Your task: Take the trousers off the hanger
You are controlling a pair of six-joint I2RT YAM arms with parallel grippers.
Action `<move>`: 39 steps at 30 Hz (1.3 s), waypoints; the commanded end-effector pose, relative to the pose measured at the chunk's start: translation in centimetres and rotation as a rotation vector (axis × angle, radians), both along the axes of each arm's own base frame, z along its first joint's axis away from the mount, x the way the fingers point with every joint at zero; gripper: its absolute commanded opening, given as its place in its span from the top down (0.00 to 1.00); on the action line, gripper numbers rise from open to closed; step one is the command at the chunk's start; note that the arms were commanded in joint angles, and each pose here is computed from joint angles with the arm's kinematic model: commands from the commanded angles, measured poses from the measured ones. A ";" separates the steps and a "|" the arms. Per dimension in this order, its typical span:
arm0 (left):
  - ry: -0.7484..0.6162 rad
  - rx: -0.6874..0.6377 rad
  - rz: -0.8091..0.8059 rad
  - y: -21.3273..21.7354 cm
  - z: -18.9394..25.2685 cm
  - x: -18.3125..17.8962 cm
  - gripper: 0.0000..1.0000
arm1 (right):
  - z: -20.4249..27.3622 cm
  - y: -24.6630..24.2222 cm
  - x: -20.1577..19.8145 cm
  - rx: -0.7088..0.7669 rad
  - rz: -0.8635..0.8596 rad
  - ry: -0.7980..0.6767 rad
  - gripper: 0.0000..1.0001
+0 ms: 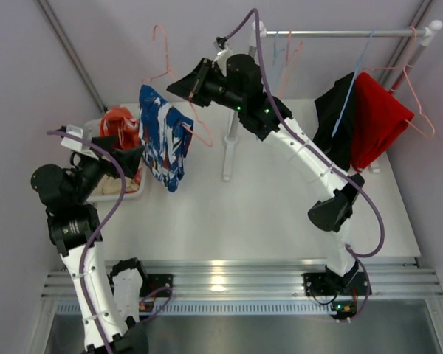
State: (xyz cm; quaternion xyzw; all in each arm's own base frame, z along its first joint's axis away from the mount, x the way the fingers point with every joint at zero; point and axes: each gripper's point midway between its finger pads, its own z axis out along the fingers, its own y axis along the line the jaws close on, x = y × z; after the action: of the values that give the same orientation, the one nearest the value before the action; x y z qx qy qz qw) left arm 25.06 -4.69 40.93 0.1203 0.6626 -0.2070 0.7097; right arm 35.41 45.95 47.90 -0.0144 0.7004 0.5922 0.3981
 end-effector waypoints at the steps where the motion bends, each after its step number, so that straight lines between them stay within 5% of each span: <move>1: -0.109 0.110 0.020 0.6 1.3 2.1 0.06 | 10.8 -1.6 -2.1 0.256 -0.062 -0.201 1.00; 6: -0.048 0.264 0.145 -0.1 1.6 7.0 0.08 | 10.7 -0.9 -1.2 0.271 -0.108 -0.208 1.00; 20: -0.183 0.203 0.059 -6.3 -0.6 8.9 0.05 | 11.4 -2.7 1.3 0.268 -0.294 -0.237 1.00; 34: -0.047 0.041 -0.020 -10.7 -5.1 12.1 0.01 | 12.5 -4.0 1.0 0.258 -0.355 -0.266 1.00; 39: -0.008 0.065 0.137 -8.8 -6.6 14.4 0.08 | 13.1 -3.6 -0.2 0.276 -0.322 -0.260 1.00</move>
State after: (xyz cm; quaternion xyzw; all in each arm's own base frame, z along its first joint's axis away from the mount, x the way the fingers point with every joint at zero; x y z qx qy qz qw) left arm 37.86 -14.92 32.11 0.1428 0.6967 -0.1663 0.6831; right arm 39.94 45.33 48.26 0.0749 0.6855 0.5096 0.5146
